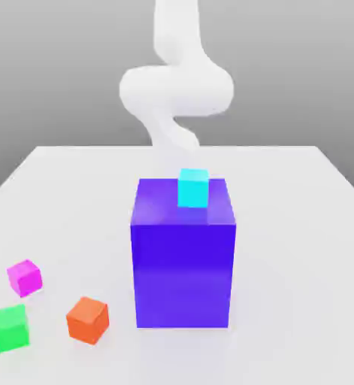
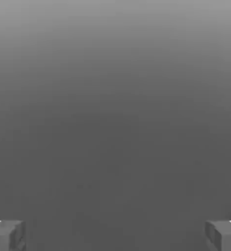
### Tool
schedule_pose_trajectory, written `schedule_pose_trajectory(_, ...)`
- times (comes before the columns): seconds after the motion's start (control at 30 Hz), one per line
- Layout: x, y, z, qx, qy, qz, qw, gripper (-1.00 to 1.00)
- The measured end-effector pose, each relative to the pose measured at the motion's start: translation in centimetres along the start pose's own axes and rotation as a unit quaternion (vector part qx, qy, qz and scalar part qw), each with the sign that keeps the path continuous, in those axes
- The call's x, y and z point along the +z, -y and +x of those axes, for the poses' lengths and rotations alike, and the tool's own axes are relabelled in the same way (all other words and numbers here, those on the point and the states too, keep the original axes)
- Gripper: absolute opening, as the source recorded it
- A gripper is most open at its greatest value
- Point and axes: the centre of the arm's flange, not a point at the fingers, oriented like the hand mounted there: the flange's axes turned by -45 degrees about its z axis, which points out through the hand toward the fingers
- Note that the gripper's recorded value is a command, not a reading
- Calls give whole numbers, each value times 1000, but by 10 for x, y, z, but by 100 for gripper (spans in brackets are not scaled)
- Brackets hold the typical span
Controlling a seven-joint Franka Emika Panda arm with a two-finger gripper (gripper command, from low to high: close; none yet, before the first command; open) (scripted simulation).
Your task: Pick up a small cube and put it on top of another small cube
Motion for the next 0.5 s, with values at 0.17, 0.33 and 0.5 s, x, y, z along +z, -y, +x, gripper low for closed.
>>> schedule_pose_trajectory(0.17, 109, -78, -33, 68, 78, -14, 995, 0)
schedule_pose_trajectory(0.33, 193, -153, -98, 138, 148, -37, 979, 0)
schedule_pose_trajectory(0.5, 252, -220, -189, 208, 216, -69, 952, 0)
